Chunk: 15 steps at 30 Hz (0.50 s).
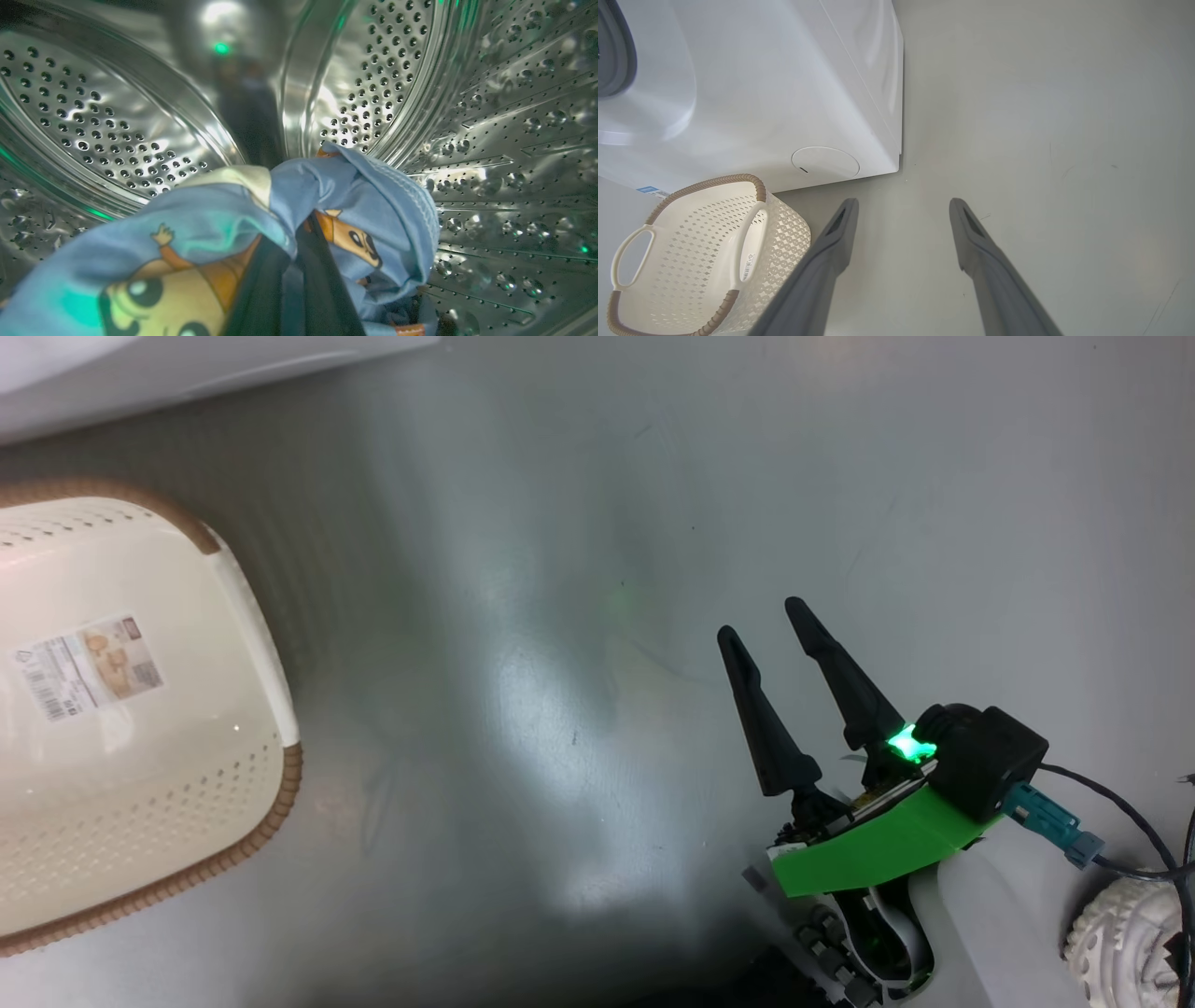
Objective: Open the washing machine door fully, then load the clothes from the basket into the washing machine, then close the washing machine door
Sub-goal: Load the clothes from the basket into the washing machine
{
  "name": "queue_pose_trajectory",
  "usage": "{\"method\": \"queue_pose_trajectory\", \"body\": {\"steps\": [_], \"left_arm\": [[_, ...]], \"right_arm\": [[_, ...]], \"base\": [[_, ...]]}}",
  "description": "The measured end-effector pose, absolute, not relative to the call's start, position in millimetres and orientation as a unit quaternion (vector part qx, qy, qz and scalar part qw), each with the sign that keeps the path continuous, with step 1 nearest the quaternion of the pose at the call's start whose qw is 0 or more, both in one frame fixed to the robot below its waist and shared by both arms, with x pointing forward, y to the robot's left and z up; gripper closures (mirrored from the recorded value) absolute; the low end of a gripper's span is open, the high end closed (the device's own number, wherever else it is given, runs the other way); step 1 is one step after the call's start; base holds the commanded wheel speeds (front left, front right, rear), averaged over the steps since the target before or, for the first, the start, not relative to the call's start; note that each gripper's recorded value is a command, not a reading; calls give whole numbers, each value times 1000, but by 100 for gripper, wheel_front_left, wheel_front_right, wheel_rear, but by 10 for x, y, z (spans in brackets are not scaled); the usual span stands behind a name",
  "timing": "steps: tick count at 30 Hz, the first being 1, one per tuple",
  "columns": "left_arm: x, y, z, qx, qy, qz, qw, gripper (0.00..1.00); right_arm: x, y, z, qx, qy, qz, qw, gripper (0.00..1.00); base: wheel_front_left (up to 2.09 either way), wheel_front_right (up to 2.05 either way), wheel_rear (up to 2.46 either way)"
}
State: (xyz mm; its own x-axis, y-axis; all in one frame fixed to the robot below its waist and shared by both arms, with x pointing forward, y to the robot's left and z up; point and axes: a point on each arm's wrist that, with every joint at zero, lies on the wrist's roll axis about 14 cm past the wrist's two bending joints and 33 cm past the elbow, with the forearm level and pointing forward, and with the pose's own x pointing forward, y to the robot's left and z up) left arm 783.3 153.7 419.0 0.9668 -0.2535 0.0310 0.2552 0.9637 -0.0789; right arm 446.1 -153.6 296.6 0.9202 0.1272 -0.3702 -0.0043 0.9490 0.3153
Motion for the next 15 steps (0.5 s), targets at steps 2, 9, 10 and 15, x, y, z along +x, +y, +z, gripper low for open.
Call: {"method": "queue_pose_trajectory", "body": {"steps": [2,9,10,15], "left_arm": [[7857,1553,4174,-42,-11,-125,991,100],[7981,1552,4023,-48,-13,-125,991,100],[8001,1571,4013,-47,-16,-123,991,100],[8069,1571,4012,-51,-33,-123,990,100]], "right_arm": [[4452,-1538,2946,156,200,33,967,0],[4402,-1547,2813,159,216,29,963,0],[4393,-1544,2789,159,219,28,962,0],[4355,-1578,2721,156,229,23,961,0]], "base": [[0,0,0],[0,0,0],[0,0,0],[0,0,0]]}}
